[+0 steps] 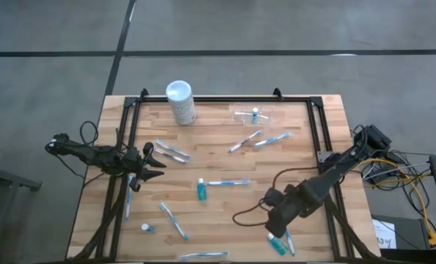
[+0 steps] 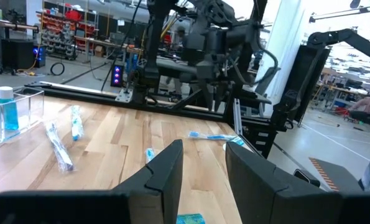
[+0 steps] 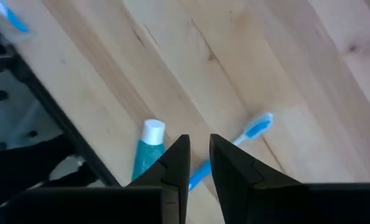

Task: Pick & Place toothbrushing station
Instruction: Put the blue mouthwash into the middle of the transparent organizer

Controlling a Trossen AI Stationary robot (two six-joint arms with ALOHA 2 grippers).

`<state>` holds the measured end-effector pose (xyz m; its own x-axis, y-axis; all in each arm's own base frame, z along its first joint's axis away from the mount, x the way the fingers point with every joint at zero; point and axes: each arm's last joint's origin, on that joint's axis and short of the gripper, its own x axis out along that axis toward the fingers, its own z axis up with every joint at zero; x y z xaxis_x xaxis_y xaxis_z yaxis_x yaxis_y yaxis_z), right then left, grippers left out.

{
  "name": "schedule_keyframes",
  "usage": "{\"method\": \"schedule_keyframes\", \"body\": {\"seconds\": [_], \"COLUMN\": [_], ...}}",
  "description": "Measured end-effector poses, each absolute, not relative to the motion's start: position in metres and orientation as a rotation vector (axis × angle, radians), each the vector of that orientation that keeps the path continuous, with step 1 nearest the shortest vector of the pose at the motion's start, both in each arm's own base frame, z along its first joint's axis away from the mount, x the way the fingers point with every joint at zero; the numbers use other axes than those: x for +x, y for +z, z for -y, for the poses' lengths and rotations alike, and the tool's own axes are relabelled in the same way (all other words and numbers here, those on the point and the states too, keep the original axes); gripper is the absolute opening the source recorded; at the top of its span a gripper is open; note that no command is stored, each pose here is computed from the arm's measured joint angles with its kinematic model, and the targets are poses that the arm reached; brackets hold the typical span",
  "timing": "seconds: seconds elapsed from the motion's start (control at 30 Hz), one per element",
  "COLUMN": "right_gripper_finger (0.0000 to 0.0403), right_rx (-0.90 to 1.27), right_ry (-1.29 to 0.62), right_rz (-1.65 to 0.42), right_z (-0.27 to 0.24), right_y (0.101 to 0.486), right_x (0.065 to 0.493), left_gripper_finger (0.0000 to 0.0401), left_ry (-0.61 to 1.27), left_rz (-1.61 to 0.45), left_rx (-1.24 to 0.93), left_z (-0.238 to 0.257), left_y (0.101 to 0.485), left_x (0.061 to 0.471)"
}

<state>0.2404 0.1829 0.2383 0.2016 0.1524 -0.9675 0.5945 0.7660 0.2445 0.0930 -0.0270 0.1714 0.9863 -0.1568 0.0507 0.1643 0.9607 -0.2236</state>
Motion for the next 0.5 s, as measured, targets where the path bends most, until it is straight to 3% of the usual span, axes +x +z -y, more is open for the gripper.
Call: {"method": "schedule_keyframes", "body": {"seconds": [0.5], "right_gripper_finger": [0.0060], "right_rx": [0.658], "right_ry": [-0.321], "right_rz": [-1.344], "right_z": [-0.210], "right_y": [0.238], "right_x": [0.231], "left_gripper_finger": [0.0126], "left_ry": [-0.163], "left_rz": [0.032], "left_rx": [-0.229], "left_z": [0.027], "left_y": [0.171], "left_x": [0.093]}}
